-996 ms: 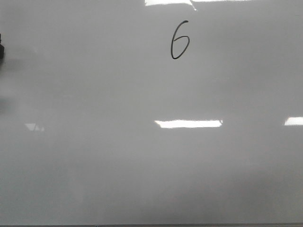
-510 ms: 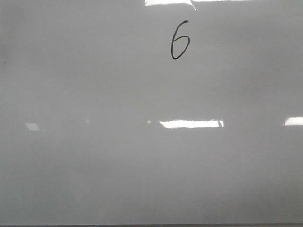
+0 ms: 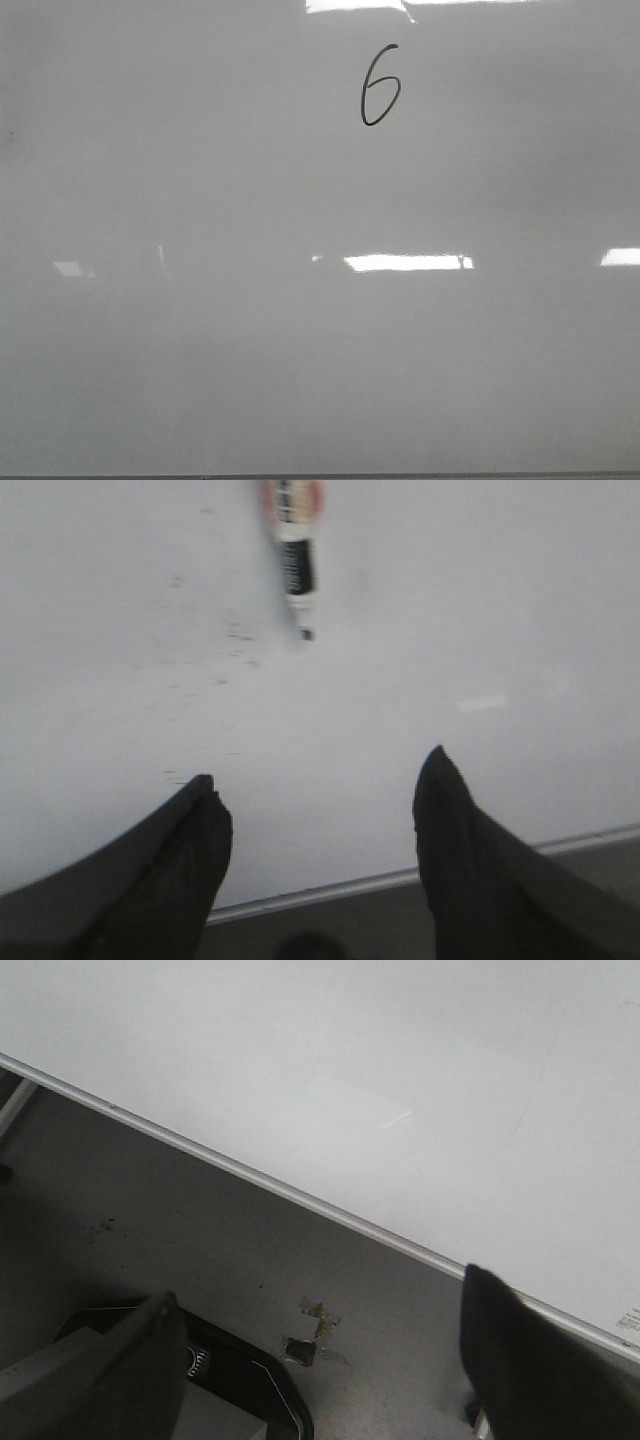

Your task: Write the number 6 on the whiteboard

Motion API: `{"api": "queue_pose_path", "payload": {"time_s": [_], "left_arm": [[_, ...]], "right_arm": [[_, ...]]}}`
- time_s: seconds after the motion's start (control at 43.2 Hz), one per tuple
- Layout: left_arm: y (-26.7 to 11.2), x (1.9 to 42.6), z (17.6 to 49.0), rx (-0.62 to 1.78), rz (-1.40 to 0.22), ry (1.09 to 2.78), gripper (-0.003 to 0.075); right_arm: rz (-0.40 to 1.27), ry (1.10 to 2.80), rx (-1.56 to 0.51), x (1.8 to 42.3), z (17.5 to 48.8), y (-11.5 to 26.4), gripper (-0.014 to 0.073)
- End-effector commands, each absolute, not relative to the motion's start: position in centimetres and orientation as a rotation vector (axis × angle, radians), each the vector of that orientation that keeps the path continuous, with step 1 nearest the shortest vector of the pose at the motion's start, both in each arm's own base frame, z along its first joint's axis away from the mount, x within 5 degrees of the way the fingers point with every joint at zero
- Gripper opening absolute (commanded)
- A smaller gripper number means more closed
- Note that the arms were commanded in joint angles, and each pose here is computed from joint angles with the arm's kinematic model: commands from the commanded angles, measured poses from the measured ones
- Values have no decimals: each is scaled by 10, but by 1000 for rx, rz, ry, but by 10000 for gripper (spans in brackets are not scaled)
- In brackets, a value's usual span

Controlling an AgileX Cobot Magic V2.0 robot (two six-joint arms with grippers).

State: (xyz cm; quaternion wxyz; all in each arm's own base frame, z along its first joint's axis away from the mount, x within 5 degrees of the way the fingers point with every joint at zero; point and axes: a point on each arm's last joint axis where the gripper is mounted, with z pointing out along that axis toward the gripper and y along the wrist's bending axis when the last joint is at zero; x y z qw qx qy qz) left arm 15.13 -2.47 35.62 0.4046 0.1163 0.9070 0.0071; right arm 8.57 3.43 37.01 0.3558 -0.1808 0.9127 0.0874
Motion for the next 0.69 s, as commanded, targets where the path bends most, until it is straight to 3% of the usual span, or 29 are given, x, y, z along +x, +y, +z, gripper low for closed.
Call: {"api": "queue_pose_path", "payload": {"time_s": [0.0,0.51,0.579,0.672], "left_arm": [[-36,137,376,370,-126,2180,402],[-40,127,385,376,-189,2099,395],[-40,127,385,375,-190,2095,363],[-40,127,385,375,-190,2092,286]], "right_arm": [[222,2255,-437,82,384,32,581],[225,2097,-401,72,389,29,580],[225,2092,-400,72,389,29,542],[225,2091,-400,72,389,29,397]]}}
